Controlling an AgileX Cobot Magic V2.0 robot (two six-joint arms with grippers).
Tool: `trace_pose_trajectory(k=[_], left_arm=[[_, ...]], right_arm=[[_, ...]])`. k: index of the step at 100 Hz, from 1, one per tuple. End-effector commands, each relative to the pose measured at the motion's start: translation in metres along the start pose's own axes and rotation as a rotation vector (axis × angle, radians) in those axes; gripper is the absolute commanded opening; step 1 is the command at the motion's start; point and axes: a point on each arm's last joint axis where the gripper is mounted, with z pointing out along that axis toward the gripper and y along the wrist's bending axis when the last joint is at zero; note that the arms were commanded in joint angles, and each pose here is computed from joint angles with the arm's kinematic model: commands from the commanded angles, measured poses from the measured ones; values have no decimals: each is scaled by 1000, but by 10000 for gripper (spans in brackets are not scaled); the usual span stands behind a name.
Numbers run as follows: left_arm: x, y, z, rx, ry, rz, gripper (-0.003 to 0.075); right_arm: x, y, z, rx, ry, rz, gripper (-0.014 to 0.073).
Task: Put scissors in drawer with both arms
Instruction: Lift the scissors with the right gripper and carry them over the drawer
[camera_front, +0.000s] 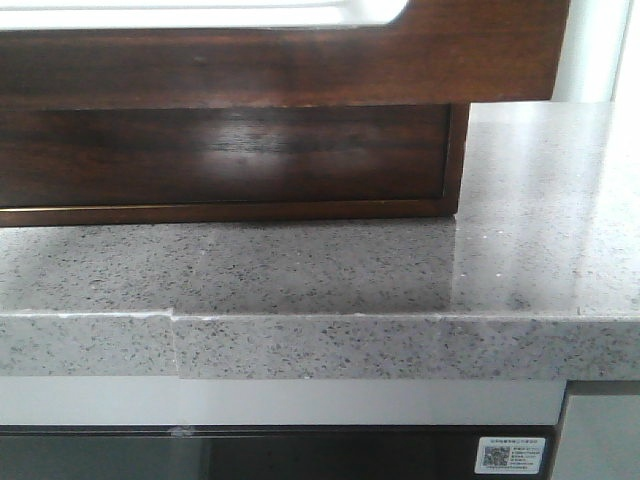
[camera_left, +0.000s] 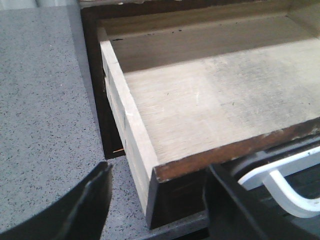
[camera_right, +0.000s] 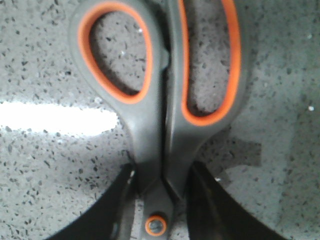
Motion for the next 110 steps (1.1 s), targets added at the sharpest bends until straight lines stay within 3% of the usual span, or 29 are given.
trace_pose_trajectory(k=[1, 27, 52, 80, 97, 110], left_arm=[[-14, -1, -4, 2, -97, -10, 388], [-14, 0, -4, -4, -96, -4, 388], [-14, 0, -4, -4, -96, -4, 388], [-14, 0, -4, -4, -96, -4, 388], [-14, 0, -4, -4, -96, -4, 388], [-14, 0, -4, -4, -96, -4, 388]], right_arm=[[-5, 1, -22, 24, -73, -17, 64], [-2, 4, -34, 20, -84, -18, 44], [1, 28, -126, -23, -333, -61, 44], [46, 101, -249, -81, -778, -374, 44], [77, 149, -287, -145, -949, -598, 44], [91, 185, -296, -242, -1008, -782, 44]])
